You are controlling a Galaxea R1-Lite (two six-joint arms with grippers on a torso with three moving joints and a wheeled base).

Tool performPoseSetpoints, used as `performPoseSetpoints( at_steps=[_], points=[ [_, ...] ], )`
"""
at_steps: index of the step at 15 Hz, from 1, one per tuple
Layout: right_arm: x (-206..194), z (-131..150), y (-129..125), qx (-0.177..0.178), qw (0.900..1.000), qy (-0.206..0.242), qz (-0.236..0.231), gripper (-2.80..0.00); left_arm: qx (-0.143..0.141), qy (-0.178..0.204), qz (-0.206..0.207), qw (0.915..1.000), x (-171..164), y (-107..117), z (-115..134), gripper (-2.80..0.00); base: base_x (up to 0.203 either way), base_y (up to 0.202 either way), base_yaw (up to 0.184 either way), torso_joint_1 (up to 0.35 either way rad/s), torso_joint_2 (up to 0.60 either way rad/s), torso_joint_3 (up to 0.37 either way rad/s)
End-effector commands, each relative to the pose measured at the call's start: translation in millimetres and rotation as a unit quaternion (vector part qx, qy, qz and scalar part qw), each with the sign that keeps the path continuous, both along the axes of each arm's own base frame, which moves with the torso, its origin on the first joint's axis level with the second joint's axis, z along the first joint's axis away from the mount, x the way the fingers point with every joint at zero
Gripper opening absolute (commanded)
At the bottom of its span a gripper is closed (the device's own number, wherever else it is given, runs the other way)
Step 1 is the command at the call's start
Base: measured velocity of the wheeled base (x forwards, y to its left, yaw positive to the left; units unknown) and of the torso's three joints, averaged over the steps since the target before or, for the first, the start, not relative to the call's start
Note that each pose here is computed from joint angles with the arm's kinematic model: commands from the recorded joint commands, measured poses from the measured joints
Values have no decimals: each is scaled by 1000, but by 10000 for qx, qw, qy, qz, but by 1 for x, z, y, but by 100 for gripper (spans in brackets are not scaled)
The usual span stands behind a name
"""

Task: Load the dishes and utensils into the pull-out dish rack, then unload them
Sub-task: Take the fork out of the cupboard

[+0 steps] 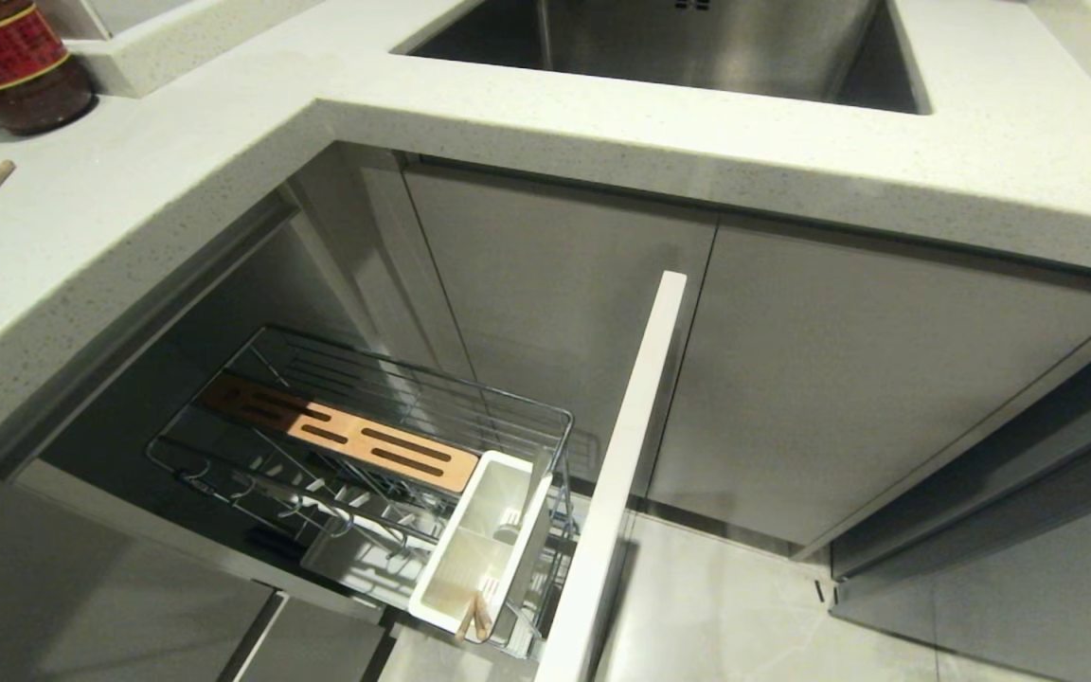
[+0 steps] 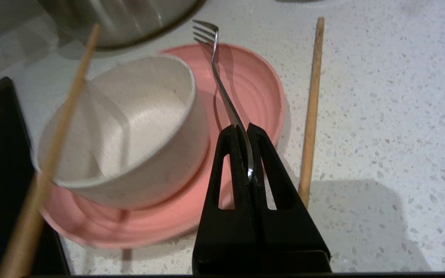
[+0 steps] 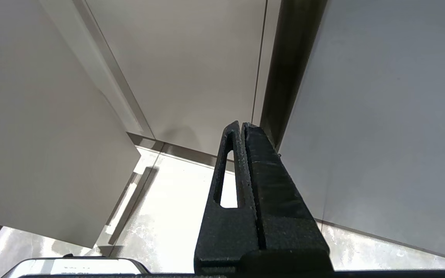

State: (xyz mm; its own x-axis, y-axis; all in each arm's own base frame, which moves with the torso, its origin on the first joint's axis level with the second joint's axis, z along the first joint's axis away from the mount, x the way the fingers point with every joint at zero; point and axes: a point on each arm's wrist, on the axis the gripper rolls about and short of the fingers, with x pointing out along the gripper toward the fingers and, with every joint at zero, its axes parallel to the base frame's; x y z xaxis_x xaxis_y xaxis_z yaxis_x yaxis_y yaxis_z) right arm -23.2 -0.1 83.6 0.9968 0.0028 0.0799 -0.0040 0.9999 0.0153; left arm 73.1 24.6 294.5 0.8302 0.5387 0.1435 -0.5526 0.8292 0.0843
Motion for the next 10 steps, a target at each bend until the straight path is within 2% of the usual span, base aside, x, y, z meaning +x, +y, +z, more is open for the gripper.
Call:
performPoseSetpoints(
  at_steps=[1, 10],
  points=[
    [2, -7, 0, 0, 9999, 132, 2, -280, -50, 62, -173, 9998, 3, 0, -3, -280, 0, 0, 0, 0, 0, 0],
    [2, -7, 0, 0, 9999, 139, 2, -280, -61, -13, 7, 10000, -2, 0, -4, -280, 0, 0, 0, 0, 0, 0]
  ],
)
